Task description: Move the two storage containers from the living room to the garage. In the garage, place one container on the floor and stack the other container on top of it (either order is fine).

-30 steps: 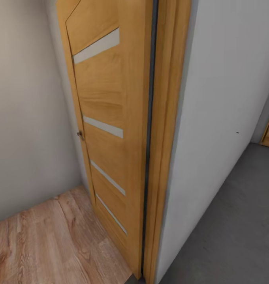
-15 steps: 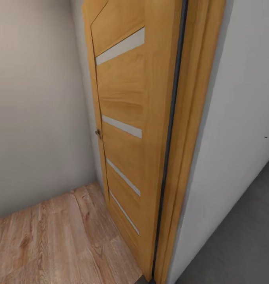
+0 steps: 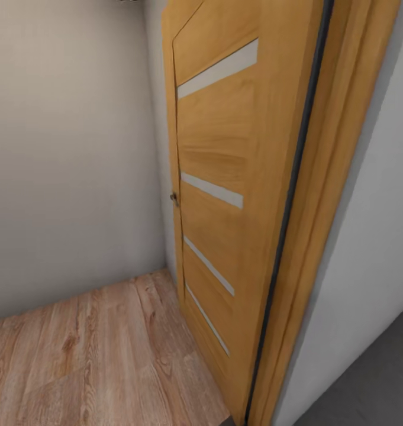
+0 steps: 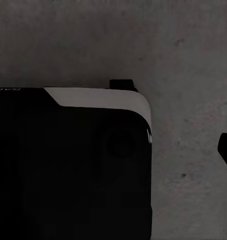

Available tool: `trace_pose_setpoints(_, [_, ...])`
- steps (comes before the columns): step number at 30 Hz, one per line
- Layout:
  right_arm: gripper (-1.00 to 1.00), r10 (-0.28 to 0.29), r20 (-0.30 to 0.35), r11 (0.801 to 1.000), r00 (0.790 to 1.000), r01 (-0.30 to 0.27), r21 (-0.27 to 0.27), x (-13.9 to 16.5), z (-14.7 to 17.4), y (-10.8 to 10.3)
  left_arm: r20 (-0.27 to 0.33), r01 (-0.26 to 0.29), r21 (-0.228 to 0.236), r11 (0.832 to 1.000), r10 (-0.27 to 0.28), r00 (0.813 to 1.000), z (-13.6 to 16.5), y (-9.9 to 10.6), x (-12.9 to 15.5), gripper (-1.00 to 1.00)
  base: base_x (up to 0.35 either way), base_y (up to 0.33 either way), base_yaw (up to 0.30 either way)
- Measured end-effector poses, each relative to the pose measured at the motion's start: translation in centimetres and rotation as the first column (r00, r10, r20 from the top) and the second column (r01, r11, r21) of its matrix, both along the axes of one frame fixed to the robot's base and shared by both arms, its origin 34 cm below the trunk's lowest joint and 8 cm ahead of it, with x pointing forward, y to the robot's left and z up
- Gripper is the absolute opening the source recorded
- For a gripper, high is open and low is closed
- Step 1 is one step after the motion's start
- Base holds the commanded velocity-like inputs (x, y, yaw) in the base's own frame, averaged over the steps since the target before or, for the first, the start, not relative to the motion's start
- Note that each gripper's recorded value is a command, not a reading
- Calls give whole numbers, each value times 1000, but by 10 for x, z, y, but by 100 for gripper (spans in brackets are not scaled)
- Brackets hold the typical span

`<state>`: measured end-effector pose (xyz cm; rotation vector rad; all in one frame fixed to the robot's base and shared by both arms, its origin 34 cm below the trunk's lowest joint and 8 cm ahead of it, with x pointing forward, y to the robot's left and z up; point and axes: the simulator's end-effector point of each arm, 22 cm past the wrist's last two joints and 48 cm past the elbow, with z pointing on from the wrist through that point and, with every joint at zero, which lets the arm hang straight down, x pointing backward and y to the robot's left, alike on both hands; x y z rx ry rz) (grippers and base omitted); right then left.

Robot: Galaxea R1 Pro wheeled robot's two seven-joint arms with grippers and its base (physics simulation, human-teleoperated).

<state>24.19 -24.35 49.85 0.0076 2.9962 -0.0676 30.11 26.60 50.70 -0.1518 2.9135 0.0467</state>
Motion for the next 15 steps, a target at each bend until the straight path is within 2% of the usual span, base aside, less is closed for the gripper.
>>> trace_pose_setpoints(15, [100,1,0,1000,1000,-1,0,0,0,0,0,0,0,1000,0,1000,0,0,0,100,0,0,274])
